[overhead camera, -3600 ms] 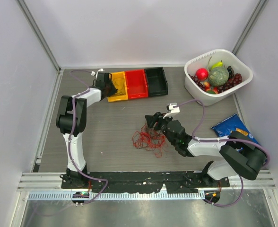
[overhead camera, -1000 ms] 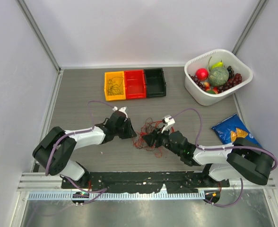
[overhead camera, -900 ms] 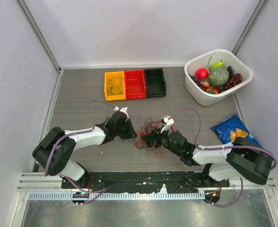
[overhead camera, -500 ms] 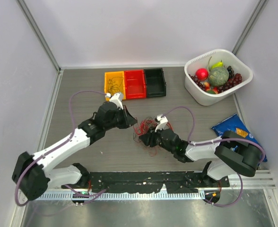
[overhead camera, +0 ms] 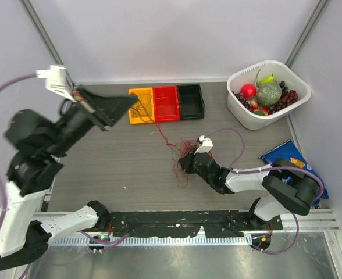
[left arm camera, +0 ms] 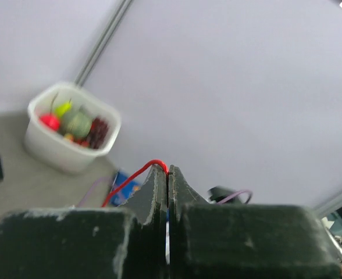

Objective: Untangle the cables

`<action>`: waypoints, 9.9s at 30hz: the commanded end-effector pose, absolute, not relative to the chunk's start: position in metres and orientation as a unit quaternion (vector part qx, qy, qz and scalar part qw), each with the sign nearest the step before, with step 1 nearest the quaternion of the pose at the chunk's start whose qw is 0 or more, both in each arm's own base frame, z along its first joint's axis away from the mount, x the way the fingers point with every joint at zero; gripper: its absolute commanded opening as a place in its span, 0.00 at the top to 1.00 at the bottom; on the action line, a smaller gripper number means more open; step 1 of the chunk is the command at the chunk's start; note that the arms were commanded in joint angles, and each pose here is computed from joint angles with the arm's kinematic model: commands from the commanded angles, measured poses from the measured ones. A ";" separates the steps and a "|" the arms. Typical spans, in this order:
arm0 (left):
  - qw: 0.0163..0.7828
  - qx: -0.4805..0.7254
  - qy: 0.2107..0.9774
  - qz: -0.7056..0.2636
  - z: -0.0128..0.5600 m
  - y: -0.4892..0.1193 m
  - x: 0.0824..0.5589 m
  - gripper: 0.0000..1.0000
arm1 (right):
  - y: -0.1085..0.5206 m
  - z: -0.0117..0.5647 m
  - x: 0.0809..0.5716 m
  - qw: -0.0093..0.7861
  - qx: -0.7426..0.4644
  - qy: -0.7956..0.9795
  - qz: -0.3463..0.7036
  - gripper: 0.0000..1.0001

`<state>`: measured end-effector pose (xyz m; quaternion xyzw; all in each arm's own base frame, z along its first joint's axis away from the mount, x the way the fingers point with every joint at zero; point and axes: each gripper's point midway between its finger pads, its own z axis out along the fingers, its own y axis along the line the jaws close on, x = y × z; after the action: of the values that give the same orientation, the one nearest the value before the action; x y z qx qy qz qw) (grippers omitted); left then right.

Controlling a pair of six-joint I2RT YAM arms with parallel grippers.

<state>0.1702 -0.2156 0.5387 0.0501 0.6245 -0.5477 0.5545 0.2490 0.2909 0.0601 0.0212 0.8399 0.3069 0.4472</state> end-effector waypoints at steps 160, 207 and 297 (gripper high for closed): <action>0.525 0.051 0.838 -0.141 0.134 -0.278 0.529 1.00 | 0.229 0.063 0.265 0.460 0.197 0.792 0.350 0.86; 0.414 0.050 0.798 -0.436 0.209 -0.318 0.277 0.02 | 0.265 0.068 0.260 0.438 0.097 0.810 0.377 0.75; 0.602 -0.109 0.733 -0.299 0.388 -0.074 0.154 1.00 | 0.252 0.191 0.217 0.474 -0.015 0.820 0.322 0.24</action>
<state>0.1625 -0.0621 0.3924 -0.1158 0.7261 -0.2609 0.6256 0.2290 0.2159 0.1760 0.0106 0.8178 0.2492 0.5186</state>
